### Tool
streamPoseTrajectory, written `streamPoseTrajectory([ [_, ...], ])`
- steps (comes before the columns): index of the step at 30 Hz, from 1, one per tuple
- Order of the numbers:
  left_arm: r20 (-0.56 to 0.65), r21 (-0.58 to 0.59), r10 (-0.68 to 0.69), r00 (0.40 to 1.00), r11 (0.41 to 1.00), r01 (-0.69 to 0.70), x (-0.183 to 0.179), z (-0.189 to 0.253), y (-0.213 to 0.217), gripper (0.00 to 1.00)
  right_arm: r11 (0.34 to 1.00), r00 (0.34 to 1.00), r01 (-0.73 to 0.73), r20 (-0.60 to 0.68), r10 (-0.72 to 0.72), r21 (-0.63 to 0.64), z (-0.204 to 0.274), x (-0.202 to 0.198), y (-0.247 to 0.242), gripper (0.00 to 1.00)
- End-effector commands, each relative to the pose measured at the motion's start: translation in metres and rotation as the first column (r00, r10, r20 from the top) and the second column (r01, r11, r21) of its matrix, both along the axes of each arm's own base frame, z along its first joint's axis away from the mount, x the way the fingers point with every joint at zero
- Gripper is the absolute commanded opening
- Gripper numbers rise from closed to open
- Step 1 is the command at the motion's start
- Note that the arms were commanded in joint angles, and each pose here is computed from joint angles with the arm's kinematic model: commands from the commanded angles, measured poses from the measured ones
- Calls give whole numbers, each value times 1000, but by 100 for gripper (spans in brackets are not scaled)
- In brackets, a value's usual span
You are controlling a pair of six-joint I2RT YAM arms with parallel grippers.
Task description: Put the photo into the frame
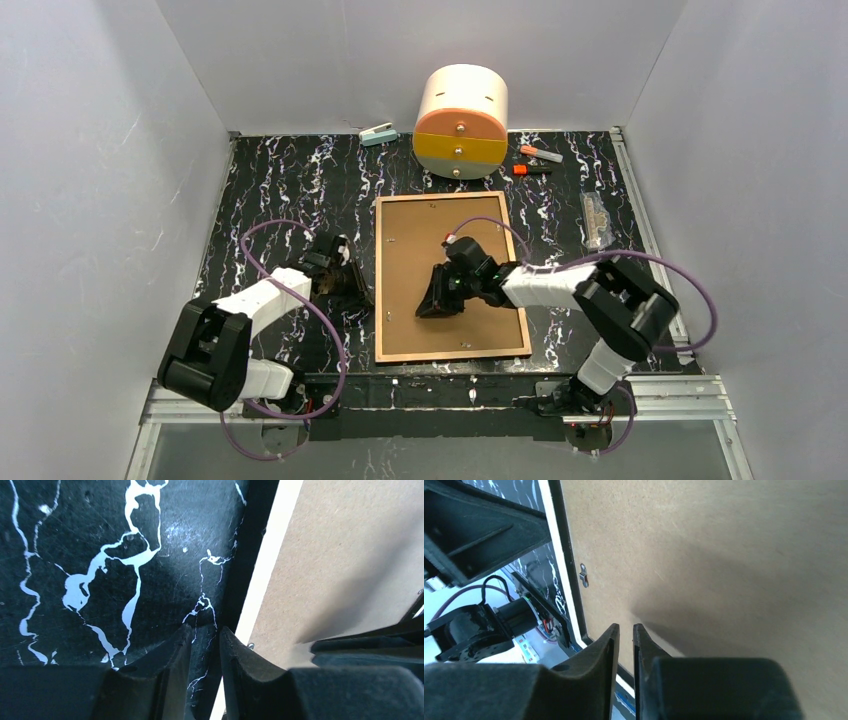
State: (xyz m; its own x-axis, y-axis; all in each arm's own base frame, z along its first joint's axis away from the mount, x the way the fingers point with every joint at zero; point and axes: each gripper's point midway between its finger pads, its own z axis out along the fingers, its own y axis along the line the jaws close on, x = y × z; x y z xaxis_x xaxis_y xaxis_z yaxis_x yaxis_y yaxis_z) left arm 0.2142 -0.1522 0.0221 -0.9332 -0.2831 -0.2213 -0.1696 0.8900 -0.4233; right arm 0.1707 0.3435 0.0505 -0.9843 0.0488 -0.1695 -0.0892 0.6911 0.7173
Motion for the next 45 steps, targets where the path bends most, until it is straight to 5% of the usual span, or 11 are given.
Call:
streamPoseTrajectory([
  [1,-31,-87,-24,999,996,21,-12,0,-12,26,992,999,-35,8,35,119,18,0,46,20],
  [13,-26,-115,-18,999,993,15,-10,-2,-17,24,997,998,-61,-13,62,46,-17,-13,70,19],
  [23,45,-47,27,999,999,-25,-3,14,-2,24,1000,997,-8,79,6,29,-1,-5,54,36],
  [32,33,-139,-22,999,990,27,-8,13,-18,28,998,998,-53,31,51,43,-12,-10,65,36],
  [45,-17,-147,-26,1000,989,23,-12,-5,-21,12,990,994,-95,54,90,102,-17,-10,77,35],
])
